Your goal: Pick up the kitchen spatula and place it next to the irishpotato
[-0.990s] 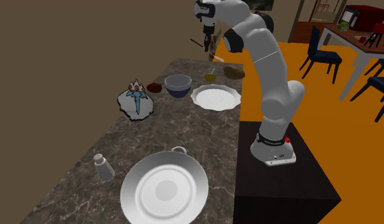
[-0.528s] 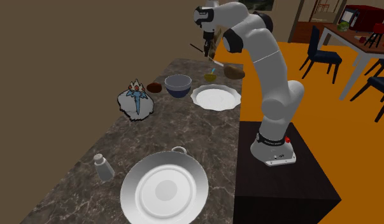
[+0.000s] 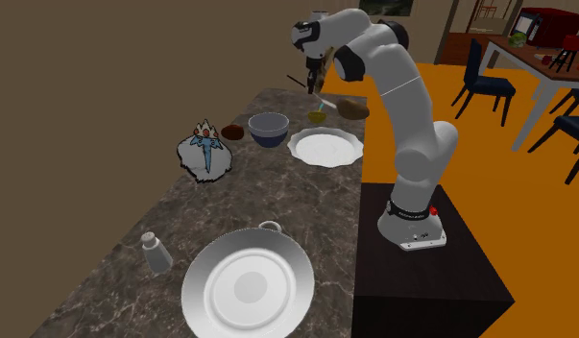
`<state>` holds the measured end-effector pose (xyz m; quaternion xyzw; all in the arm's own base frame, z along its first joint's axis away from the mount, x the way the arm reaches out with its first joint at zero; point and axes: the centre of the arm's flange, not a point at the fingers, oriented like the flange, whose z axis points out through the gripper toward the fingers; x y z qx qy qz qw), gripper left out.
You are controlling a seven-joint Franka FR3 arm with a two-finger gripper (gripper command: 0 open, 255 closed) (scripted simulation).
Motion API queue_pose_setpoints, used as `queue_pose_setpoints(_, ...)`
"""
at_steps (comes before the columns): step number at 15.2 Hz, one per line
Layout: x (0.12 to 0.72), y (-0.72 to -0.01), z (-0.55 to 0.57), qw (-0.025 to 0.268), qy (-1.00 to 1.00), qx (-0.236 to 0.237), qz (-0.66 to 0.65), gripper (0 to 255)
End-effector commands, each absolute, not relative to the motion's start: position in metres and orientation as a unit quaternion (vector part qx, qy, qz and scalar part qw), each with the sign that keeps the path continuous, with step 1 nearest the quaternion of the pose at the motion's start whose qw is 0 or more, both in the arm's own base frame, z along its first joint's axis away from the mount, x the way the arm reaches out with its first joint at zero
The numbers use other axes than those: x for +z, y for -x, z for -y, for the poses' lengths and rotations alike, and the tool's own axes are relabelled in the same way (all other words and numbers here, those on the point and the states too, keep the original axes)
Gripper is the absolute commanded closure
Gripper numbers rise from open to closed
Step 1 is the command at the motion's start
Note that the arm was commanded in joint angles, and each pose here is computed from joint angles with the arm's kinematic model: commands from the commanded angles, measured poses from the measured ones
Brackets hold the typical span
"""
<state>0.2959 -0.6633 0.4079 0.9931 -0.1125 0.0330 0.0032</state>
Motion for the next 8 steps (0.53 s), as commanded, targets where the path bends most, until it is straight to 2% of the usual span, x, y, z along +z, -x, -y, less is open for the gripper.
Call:
queue_pose_setpoints(1, 0.397, -0.296, 0.663, 0.004, -0.993, 0.033, 0.113, 255)
queue_pose_setpoints(8, 0.36, -0.296, 0.663, 0.004, -0.993, 0.033, 0.113, 255)
